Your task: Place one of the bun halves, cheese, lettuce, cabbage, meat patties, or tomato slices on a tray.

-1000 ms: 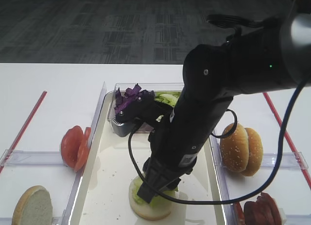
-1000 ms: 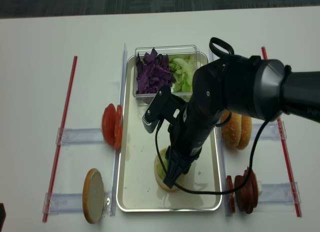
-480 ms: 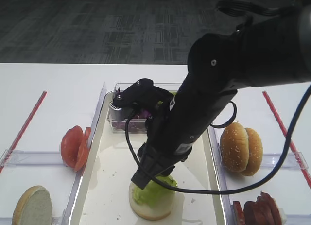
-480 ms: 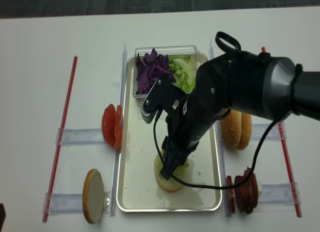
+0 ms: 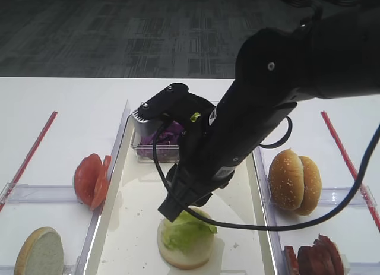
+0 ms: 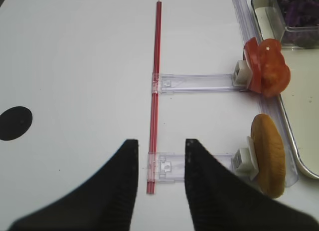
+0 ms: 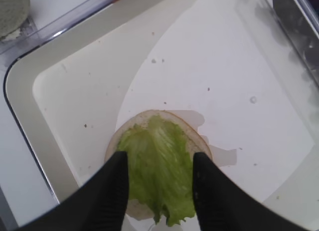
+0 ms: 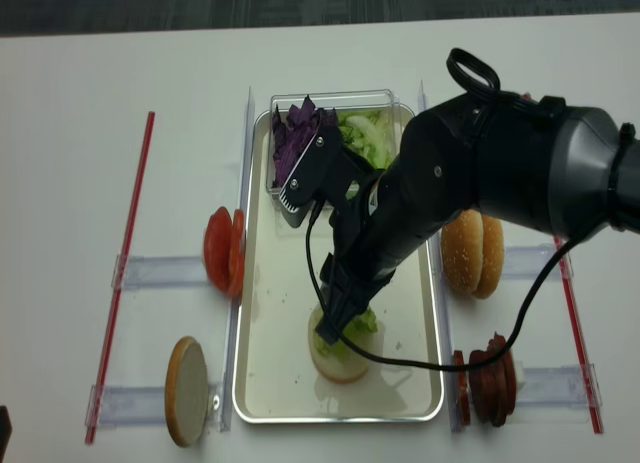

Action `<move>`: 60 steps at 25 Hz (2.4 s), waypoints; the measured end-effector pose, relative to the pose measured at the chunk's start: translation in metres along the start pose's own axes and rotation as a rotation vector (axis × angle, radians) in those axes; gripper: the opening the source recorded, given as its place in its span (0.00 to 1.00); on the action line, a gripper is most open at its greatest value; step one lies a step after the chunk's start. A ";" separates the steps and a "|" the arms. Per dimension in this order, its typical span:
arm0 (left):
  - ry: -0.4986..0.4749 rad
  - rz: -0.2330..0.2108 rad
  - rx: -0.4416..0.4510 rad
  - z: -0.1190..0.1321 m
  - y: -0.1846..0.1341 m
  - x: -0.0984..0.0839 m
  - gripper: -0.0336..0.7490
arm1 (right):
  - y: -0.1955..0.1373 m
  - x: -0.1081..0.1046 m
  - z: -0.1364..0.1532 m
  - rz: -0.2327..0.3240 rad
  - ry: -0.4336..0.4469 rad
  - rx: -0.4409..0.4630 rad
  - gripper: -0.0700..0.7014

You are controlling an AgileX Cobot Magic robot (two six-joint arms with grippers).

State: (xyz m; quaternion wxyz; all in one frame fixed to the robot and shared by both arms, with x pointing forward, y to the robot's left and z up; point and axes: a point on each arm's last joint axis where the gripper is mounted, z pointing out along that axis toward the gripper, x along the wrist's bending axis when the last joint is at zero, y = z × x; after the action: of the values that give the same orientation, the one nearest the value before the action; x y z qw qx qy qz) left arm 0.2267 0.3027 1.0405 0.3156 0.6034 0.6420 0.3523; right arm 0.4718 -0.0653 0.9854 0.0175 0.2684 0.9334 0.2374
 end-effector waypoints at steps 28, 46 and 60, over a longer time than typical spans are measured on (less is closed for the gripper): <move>0.000 0.000 0.000 0.000 0.000 0.000 0.33 | -0.014 -0.113 -0.048 0.272 -0.274 -0.198 0.54; 0.000 0.000 0.000 0.000 0.000 0.000 0.33 | -0.068 -0.182 -0.082 0.594 -0.432 -0.206 0.54; 0.000 0.000 0.000 0.000 0.000 0.000 0.33 | -0.099 -0.192 -0.089 0.835 -0.462 -0.075 0.54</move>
State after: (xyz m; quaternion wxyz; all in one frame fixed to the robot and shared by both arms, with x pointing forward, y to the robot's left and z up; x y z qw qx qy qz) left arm 0.2267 0.3027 1.0405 0.3156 0.6034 0.6420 0.3523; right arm 0.5729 -0.2752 1.0017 0.1372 0.6653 0.7084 0.1917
